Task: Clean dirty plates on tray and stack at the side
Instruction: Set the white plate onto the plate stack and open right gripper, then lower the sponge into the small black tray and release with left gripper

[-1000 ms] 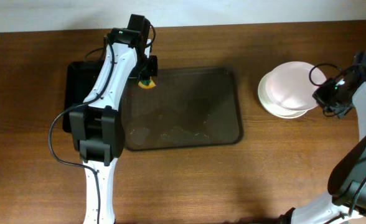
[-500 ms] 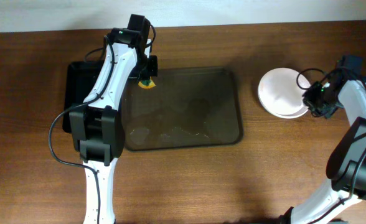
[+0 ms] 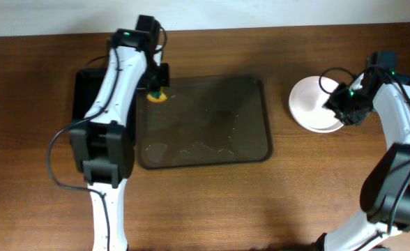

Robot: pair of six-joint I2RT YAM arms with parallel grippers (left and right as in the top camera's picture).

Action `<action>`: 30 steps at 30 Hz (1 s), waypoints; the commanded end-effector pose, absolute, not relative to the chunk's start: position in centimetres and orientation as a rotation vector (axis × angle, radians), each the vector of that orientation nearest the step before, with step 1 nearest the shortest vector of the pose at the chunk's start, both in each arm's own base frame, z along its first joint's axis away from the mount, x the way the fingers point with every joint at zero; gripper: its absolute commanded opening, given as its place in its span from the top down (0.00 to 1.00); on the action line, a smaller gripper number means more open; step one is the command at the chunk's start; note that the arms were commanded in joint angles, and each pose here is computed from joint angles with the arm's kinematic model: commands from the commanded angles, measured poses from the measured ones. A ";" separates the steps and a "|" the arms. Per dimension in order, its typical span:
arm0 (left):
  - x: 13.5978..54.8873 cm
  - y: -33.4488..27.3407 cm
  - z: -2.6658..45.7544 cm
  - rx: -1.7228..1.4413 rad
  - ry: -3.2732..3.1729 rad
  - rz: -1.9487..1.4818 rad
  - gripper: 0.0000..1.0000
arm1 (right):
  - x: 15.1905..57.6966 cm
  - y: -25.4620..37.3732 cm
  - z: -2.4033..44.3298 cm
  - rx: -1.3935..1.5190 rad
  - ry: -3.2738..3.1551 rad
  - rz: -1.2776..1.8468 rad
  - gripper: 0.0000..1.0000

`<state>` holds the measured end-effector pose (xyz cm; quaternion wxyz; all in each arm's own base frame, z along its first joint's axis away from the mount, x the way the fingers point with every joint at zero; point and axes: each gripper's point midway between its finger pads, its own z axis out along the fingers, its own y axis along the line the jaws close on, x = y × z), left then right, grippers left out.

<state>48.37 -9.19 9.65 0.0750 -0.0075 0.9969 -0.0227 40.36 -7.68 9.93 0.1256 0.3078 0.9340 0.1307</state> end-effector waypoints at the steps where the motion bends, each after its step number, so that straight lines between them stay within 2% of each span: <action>1: 47.0 -3.6 14.8 -0.116 2.940 0.080 1.00 | 41.6 -3.9 14.3 0.680 2.673 0.424 0.50; 6: 45.3 3.0 14.6 -0.319 2.998 0.139 1.00 | 42.0 1.5 14.5 0.500 2.713 0.453 0.44; 11: 45.2 6.4 13.3 -0.431 2.995 0.148 1.00 | 42.3 4.8 14.5 0.380 2.721 0.435 0.36; 13: 45.0 7.4 11.4 -0.463 3.017 0.152 1.00 | 42.2 5.7 14.4 0.340 2.729 0.375 0.30; 18: 44.5 7.7 5.0 -0.485 3.071 0.156 1.00 | 41.9 7.3 14.3 0.279 2.741 0.350 0.29; 21: 44.0 7.4 3.5 -0.487 3.086 0.129 0.99 | 41.9 7.3 14.3 0.279 2.741 0.349 0.29; 22: 44.0 7.2 3.4 -0.487 3.089 0.117 0.92 | 41.9 7.3 14.3 0.279 2.741 0.349 0.29; 26: 44.1 7.2 3.5 -0.487 3.085 0.117 0.20 | 41.9 7.3 14.3 0.279 2.741 0.350 0.28; 28: 44.1 7.2 3.5 -0.487 3.086 0.117 0.13 | 41.9 7.3 14.3 0.279 2.741 0.350 0.28; 29: 44.1 7.2 3.6 -0.487 3.084 0.116 0.06 | 41.9 7.3 14.3 0.279 2.743 0.350 0.28; 30: 44.3 7.3 4.1 -0.486 3.075 0.115 0.05 | 41.8 7.3 14.2 0.280 2.746 0.349 0.28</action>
